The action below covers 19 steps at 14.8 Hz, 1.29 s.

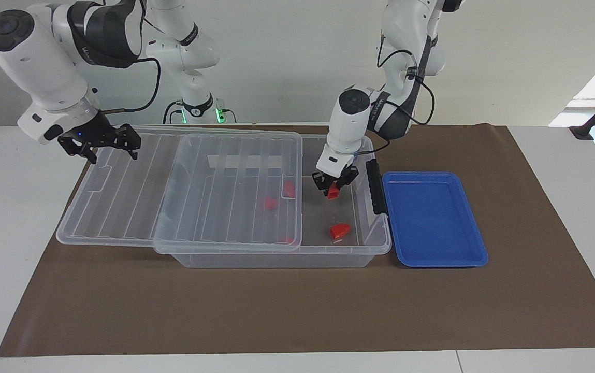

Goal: Place red block in blue tray from box
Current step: 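Lift the red block with the left gripper and carry it over the tray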

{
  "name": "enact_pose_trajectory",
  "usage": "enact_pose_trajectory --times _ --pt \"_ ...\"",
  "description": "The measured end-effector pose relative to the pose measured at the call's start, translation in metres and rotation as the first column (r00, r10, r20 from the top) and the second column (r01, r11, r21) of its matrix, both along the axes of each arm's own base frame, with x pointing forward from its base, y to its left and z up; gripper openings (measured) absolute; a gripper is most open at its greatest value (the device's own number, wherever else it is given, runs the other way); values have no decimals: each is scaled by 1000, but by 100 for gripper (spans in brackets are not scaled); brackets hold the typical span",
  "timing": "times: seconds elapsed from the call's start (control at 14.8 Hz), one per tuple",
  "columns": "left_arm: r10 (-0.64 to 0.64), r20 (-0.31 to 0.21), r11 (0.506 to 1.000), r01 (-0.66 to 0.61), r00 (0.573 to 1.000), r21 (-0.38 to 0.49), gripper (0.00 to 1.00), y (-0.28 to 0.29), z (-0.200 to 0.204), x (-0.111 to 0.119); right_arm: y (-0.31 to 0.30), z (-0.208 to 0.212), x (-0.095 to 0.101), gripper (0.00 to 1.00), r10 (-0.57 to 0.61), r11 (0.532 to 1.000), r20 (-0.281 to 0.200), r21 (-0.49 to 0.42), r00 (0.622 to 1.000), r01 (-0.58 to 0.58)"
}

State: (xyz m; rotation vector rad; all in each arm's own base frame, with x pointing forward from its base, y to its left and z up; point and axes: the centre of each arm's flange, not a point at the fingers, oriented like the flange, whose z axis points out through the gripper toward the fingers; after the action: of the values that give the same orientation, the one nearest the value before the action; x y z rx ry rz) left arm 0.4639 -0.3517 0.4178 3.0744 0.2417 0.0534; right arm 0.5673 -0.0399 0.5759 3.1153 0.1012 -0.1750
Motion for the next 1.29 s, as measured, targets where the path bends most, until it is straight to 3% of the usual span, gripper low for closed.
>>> enact_pose_trajectory --times 0.34,0.61,0.95,1.29 --pt "44 36 999 -44 998 -7 35 31 71 -3 0 0 0 100 -19 1000 1 -2 1000 19" --pt "71 66 997 -71 995 -8 35 91 97 19 1 0 0 100 -17 1000 3 -2 1000 17" --pt "-34 51 999 32 998 29 35 178 65 57 1 0 0 100 -17 1000 3 -2 1000 17" --pt "-113 64 993 111 992 37 35 241 -10 81 1 0 0 100 -17 1000 3 -2 1000 17"
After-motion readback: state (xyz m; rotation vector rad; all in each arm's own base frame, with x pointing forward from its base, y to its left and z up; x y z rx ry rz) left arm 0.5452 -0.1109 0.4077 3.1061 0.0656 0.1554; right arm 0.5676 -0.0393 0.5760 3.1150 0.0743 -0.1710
